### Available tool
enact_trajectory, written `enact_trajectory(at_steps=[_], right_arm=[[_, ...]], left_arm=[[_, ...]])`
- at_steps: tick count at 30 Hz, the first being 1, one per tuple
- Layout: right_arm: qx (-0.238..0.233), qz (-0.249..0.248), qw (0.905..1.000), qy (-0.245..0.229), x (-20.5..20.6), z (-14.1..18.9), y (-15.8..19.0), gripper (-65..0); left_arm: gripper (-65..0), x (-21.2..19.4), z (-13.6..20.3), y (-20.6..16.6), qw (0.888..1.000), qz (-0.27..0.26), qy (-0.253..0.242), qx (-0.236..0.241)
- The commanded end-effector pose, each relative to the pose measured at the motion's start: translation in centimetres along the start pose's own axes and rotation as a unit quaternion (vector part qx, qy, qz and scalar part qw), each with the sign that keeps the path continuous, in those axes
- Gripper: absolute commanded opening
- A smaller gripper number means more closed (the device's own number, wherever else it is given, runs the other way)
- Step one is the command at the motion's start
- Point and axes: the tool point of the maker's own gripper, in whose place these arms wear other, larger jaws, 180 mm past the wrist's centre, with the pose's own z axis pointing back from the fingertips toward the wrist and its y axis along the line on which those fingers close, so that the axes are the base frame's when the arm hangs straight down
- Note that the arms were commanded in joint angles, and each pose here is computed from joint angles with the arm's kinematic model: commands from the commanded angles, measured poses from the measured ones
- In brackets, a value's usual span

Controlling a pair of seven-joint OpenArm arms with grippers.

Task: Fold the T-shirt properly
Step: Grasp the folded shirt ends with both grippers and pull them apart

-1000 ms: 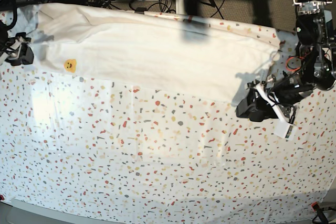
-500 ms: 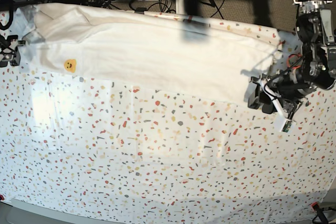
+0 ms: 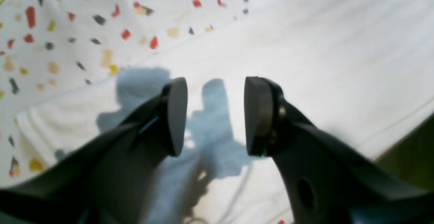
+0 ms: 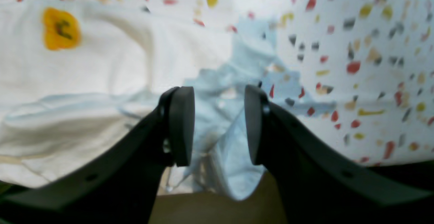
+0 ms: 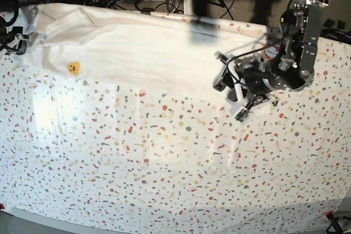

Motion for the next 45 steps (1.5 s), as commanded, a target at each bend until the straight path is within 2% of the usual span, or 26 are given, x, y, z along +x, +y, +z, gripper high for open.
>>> enact_trajectory(at_steps=[1,4,6,10,17,22,25,31,40,45], right_arm=[[-0.007,0.003,0.9999,-0.009,0.7,0.2,-0.8,-40.1],[-0.006,-0.021,0.9998,-0.002,-0.8,-1.0,-1.6,-40.2],[-0.012,-0.028,0.9995,0.009,-2.0,-2.0,-2.1,-40.2],[0.007,-0.044,0.9981,0.043,-3.8,-4.1,-1.3,-40.2],[0.06,-0.01,0.997,0.047,-1.6,-7.3,3.4,-40.2],[0.041,-0.009,0.9979,0.05,0.3,-9.9,4.4,-40.2],[0.034,0.004,0.9972,0.066,0.7,-11.0,4.6,-40.2],[-0.001,-0.013,0.9972,0.074,2.3,-12.1,3.1,-40.2],[0.0,-0.016,0.9975,0.069,2.9,-12.0,3.1,-40.2],[0.012,-0.024,0.9988,0.041,4.5,-11.5,3.1,-40.2]], left_arm=[[-38.3,1.3,0.4,0.9,1.0,-0.009,-0.017,0.021],[-38.3,0.7,0.3,1.8,0.999,-0.009,-0.004,0.05],[-38.3,0.4,0.1,1.9,0.999,-0.006,0.002,0.049],[-38.3,-1.5,-1.0,2.4,0.999,0.012,0.025,0.045],[-38.3,-7.0,-3.8,4.3,0.994,0.053,0.077,0.054],[-38.3,-8.9,-4.6,6.0,0.989,0.064,0.113,0.068],[-38.3,-8.8,-4.6,7.3,0.987,0.067,0.118,0.087],[-38.3,-7.2,-3.7,11.3,0.978,0.038,0.118,0.17],[-38.4,-5.2,-2.2,14.6,0.973,0.029,0.103,0.205],[-38.4,-2.5,-2.2,14.9,0.977,0.044,0.073,0.194]])
